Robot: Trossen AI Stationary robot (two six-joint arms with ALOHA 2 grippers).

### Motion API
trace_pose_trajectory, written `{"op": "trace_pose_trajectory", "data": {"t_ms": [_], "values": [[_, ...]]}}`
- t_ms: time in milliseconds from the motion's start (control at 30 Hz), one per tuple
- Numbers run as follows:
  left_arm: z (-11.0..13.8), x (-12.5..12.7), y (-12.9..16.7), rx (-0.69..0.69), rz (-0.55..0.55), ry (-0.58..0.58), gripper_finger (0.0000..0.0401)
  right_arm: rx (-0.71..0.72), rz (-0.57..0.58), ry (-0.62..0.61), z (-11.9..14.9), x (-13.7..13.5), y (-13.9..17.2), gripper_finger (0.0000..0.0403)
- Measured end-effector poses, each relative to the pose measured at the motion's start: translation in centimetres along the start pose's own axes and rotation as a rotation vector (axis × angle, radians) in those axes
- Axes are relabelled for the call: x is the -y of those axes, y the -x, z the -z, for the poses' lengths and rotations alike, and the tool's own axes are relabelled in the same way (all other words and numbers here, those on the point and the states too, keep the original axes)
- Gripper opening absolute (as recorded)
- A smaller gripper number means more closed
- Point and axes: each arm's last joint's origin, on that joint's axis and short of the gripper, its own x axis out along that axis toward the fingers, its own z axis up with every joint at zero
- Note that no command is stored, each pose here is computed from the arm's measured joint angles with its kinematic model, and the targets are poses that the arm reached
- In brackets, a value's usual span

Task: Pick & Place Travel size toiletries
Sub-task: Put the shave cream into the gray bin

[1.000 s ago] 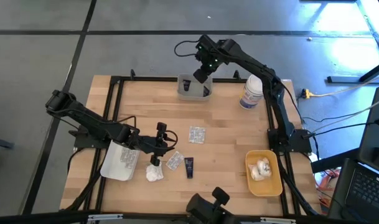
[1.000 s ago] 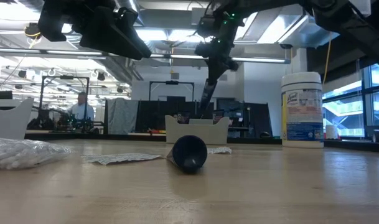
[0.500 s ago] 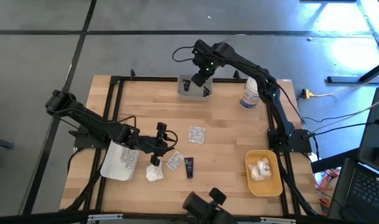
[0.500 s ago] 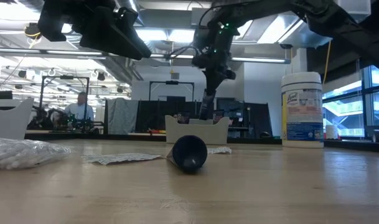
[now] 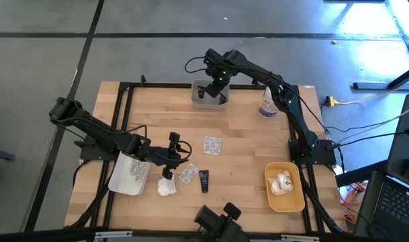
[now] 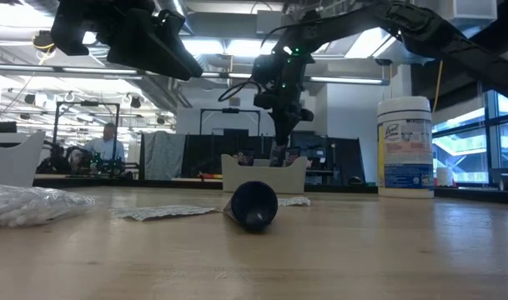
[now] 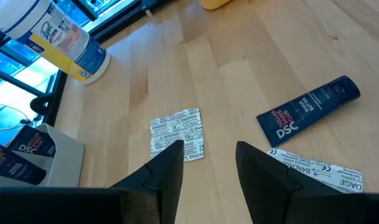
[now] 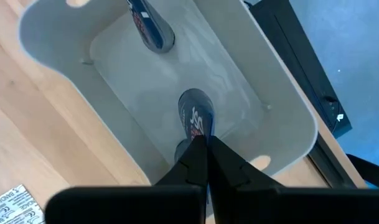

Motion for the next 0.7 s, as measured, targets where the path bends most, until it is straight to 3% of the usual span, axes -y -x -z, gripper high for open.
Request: {"op": "trace_pose_trajectory", "data": {"t_ms": [700], "values": [[0.0,0.0,0.0,0.000,0.000,0.000,0.0143,-0.019,-0.008,-0.001,-0.2,-0.2,-1.4,0.0000]]}}
